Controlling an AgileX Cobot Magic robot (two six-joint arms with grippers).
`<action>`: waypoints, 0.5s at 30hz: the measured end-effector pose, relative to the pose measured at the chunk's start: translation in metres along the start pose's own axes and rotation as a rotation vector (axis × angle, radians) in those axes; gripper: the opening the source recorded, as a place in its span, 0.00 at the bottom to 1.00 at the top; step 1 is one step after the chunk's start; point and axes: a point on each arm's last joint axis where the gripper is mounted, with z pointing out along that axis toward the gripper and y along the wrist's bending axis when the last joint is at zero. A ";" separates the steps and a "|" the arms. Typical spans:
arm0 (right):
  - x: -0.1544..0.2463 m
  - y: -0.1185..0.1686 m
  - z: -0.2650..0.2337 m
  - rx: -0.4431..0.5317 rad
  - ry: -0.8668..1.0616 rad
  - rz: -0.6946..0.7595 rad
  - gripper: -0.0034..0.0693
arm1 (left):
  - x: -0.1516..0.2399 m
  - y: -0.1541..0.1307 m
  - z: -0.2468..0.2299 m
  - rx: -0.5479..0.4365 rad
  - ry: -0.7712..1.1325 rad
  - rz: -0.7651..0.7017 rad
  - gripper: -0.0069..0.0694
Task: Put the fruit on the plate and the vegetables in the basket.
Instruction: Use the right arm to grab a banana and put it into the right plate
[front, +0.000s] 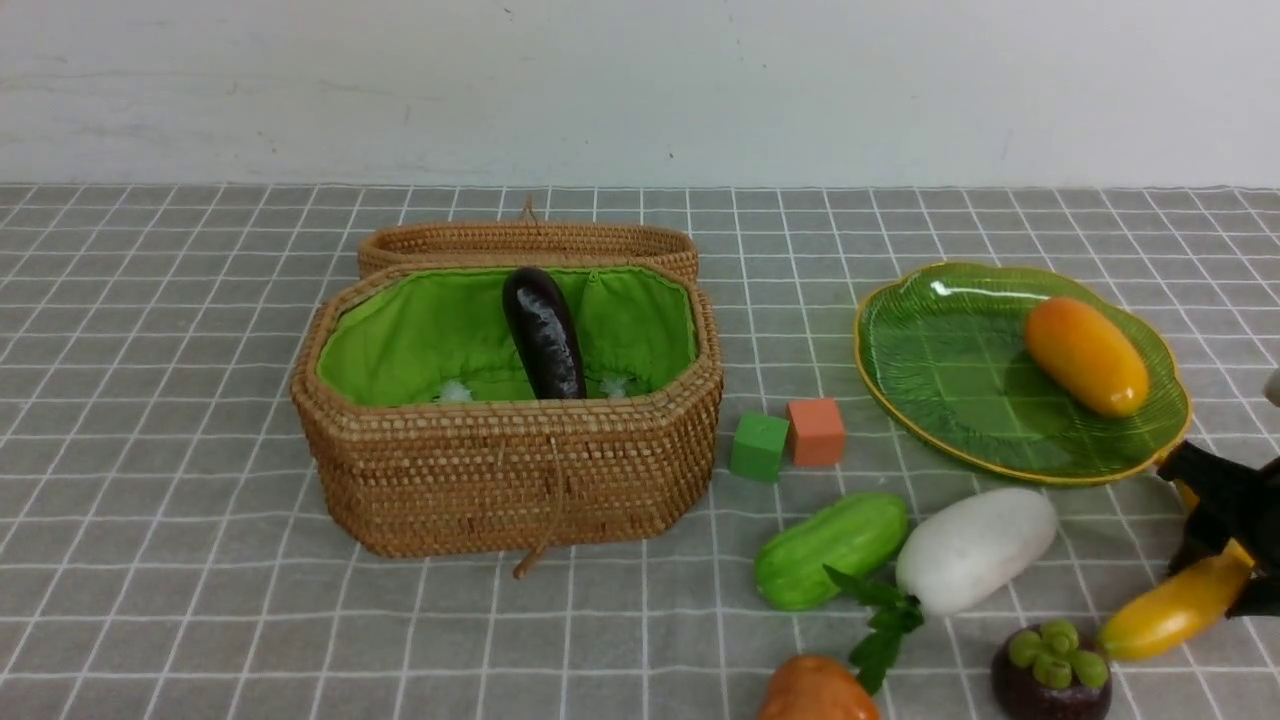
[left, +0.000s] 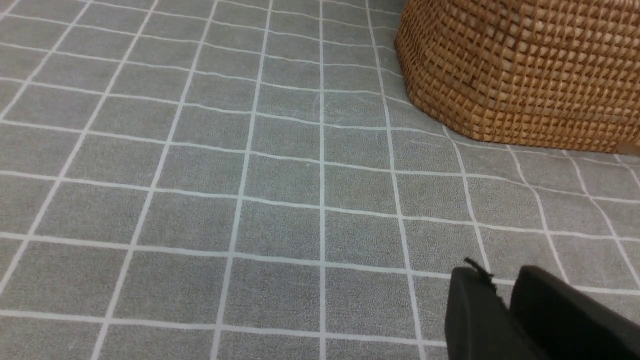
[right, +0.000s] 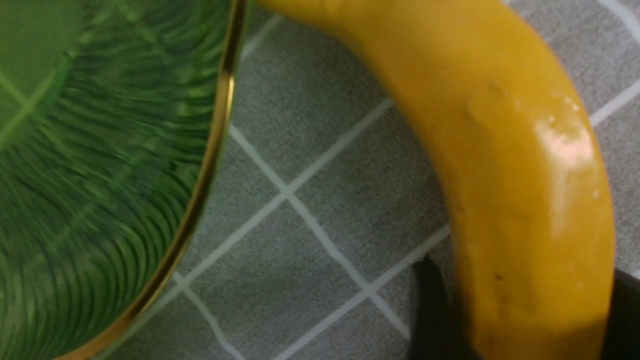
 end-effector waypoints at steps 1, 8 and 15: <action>0.000 0.000 -0.001 -0.002 0.000 -0.008 0.48 | 0.000 0.000 0.000 0.000 0.000 0.000 0.24; -0.003 0.012 -0.058 -0.116 -0.123 -0.001 0.48 | 0.000 0.000 0.000 0.000 0.000 0.000 0.24; -0.017 0.036 -0.112 -0.378 -0.269 0.221 0.48 | 0.000 0.000 0.000 0.000 0.000 0.000 0.25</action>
